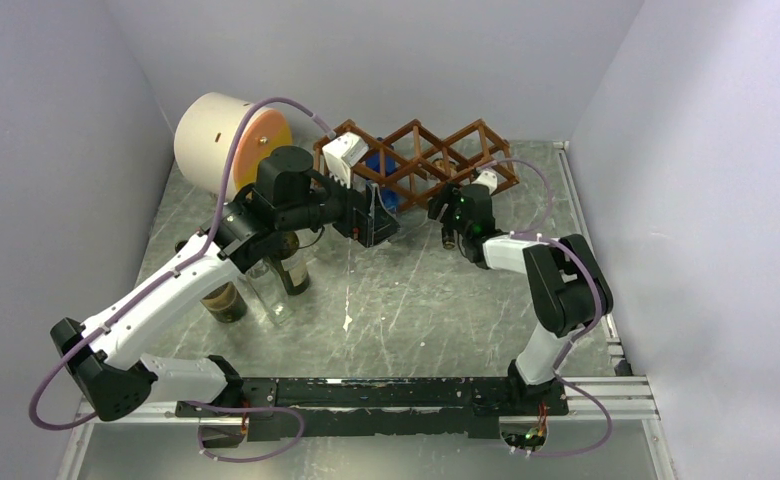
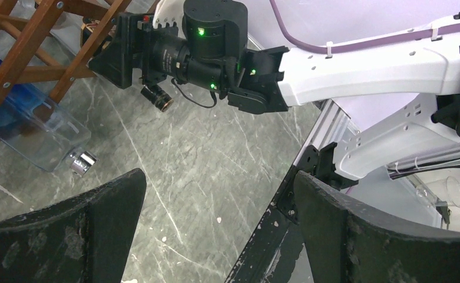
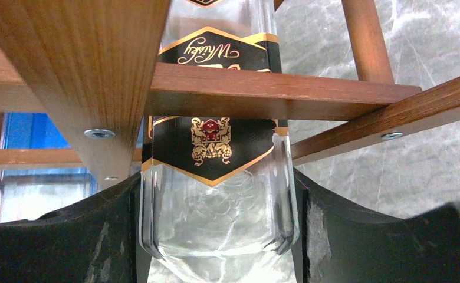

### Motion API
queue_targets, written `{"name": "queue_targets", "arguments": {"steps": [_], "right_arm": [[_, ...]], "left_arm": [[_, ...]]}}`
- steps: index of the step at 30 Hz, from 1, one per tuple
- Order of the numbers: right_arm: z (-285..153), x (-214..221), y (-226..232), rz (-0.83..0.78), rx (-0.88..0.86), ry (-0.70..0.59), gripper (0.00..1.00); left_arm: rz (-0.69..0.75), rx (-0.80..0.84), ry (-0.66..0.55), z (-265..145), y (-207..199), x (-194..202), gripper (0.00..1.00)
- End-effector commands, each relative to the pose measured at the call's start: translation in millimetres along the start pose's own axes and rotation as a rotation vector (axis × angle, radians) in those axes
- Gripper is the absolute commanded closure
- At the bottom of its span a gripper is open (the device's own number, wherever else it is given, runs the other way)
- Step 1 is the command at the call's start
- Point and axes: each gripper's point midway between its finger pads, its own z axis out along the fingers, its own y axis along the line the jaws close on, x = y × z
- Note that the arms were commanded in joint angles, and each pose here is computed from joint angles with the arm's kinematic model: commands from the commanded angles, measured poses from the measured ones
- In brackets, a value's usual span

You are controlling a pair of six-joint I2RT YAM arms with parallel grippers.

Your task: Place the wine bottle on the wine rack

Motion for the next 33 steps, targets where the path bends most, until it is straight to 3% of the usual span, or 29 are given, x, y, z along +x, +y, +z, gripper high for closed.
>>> {"name": "queue_targets", "arguments": {"steps": [1,11,14,26,33], "right_arm": [[8.7,-57.4,28.8,0.025,-0.079,-0.185,0.69],[6.8,-49.9,22.0,0.009,-0.051,-0.153,0.21],[1.1,-47.6,19.4,0.001,-0.049,-0.152,0.11],[-29.7,-48.0,11.8,-0.039,0.004,-0.079,0.04],[-56.5,-35.3,-11.5,-0.078,0.141,0.061,0.04]], "left_arm": [[0.021,-0.011,-0.043,-11.2,-3.7,-14.5,0.01],[0.072,0.009,-0.032,-15.2,-6.1,-11.5,0.01],[0.074,0.000,-0.033,-15.5,-4.9,-11.7,0.01],[0.090,-0.094,-0.064,-22.4,9.4,-18.9,0.01],[0.106,-0.156,-0.113,-31.4,16.5,-29.9,0.01]]}}
